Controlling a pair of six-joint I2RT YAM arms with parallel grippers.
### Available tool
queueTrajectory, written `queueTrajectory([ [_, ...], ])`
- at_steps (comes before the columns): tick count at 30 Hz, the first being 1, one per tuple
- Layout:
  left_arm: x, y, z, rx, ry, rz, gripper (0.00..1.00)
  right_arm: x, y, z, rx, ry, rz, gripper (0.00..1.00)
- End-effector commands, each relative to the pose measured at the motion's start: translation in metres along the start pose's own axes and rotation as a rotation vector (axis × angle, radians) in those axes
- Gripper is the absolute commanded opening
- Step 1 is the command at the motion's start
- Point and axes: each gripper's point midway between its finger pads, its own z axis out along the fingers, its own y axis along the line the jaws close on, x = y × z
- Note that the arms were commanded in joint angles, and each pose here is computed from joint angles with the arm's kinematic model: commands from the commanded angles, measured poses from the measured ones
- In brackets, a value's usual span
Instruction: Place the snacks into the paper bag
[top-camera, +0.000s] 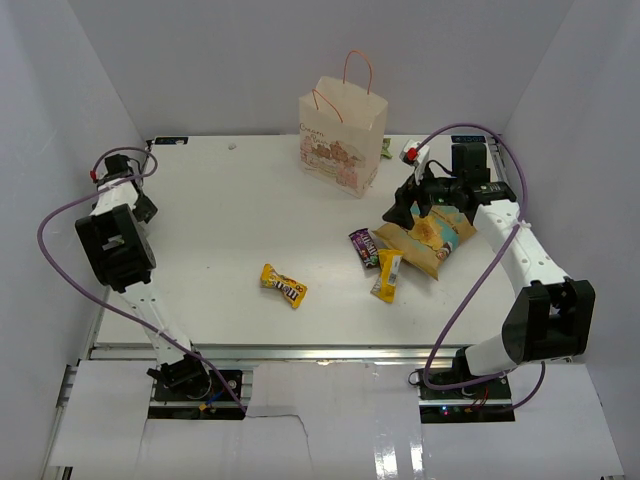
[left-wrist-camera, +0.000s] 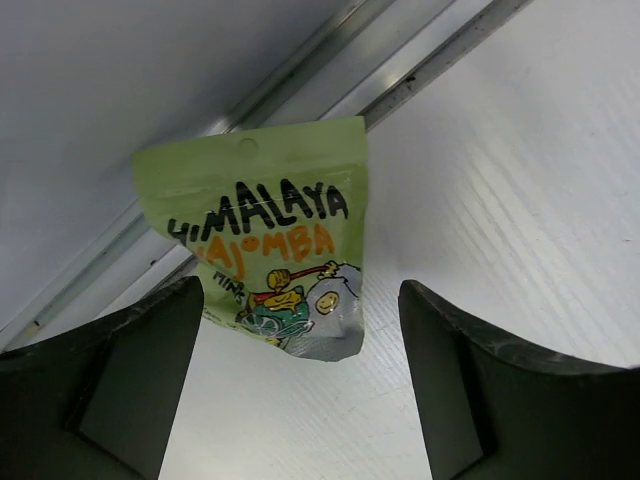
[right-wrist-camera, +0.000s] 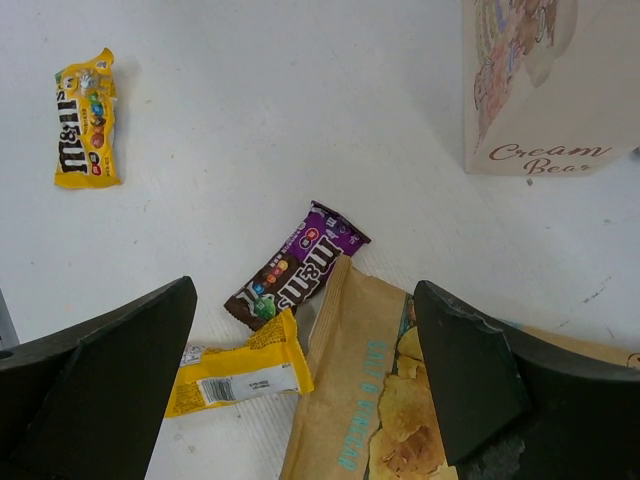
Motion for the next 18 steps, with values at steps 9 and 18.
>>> queueTrajectory([
  [9,0.027,-0.019,0.022,0.118,0.091,-0.001,0.76,-0.026,-0.005,-0.013,0.015,-0.055,-0.019,0.95],
  [18,0.05,-0.062,-0.006,0.422,0.167,-0.04,0.3,-0.026,0.005,-0.018,-0.006,-0.071,-0.01,0.95],
])
